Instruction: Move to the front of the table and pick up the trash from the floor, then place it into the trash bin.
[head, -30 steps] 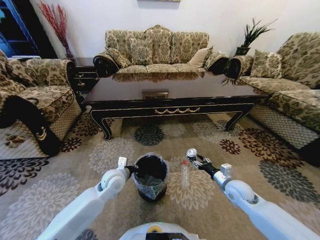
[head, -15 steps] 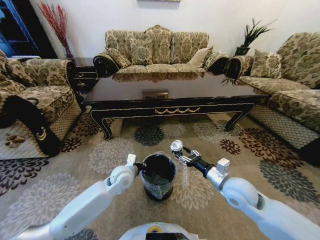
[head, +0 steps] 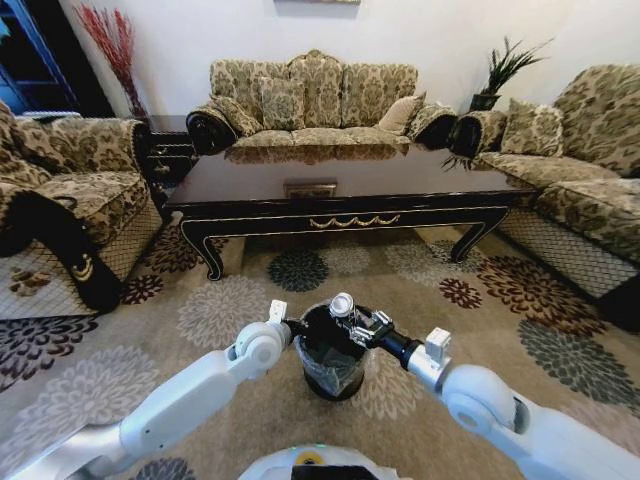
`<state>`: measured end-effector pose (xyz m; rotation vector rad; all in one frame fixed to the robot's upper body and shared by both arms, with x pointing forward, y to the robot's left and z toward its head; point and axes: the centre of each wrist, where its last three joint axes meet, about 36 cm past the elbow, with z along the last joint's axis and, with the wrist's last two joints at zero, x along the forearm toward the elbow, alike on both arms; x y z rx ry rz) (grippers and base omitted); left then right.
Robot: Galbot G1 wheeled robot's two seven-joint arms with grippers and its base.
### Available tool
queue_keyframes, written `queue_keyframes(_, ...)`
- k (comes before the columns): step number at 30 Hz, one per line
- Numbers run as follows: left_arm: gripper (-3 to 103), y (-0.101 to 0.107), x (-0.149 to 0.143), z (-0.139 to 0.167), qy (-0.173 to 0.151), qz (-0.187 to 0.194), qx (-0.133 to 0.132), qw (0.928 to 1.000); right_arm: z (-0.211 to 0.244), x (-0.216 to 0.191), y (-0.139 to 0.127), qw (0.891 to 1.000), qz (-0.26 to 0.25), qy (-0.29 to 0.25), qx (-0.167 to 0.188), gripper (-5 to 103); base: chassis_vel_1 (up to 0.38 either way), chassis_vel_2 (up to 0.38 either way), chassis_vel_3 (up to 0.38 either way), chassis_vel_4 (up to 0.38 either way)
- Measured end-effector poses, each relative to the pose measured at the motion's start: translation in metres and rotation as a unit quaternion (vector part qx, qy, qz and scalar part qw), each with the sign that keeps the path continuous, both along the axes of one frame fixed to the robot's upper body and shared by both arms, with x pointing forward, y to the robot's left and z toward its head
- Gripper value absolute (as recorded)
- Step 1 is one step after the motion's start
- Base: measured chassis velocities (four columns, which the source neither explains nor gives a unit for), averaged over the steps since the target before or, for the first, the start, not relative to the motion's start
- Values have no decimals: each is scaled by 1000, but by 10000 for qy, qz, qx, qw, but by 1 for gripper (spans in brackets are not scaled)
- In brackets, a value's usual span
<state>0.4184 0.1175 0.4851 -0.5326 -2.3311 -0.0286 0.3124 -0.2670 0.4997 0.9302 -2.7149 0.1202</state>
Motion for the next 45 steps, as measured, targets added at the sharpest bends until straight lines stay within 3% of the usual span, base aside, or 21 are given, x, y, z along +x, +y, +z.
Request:
queue_keyframes(3,4,1,-2,1,-17,0,0,10000,-2,0,0,10000,41,23,-57,58,0,0,0,0)
queue_keyframes(8,4,6,-1,1,-31,54,36,10000,-6,-1,0,9999,57,110,-81,74,0,0,0,0)
queue_keyframes(11,4,10,0,1,-33,125,44,9999,-10,-3,1,9998,52,186,-82,90,0,0,0,0)
queue_keyframes(16,4,14,-4,-3,7,171,53,9998,-9,-3,1,9998,43,209,-51,100,0,0,0,0)
queue_keyframes(21,4,20,-6,-7,-7,228,109,9997,-7,-2,1,9998,5,199,-5,100,0,0,0,0)
queue_keyframes(29,4,67,-1,-6,-153,800,187,9965,-9,5,-3,9998,-153,129,3,100,0,0,0,0)
queue_keyframes(37,4,115,-2,-8,-390,1418,250,9888,-22,18,-13,9980,-613,124,42,100,0,0,0,0)
queue_keyframes(45,4,130,5,-7,-397,1513,210,9875,-51,31,-27,9915,-1230,364,-201,100,0,0,0,0)
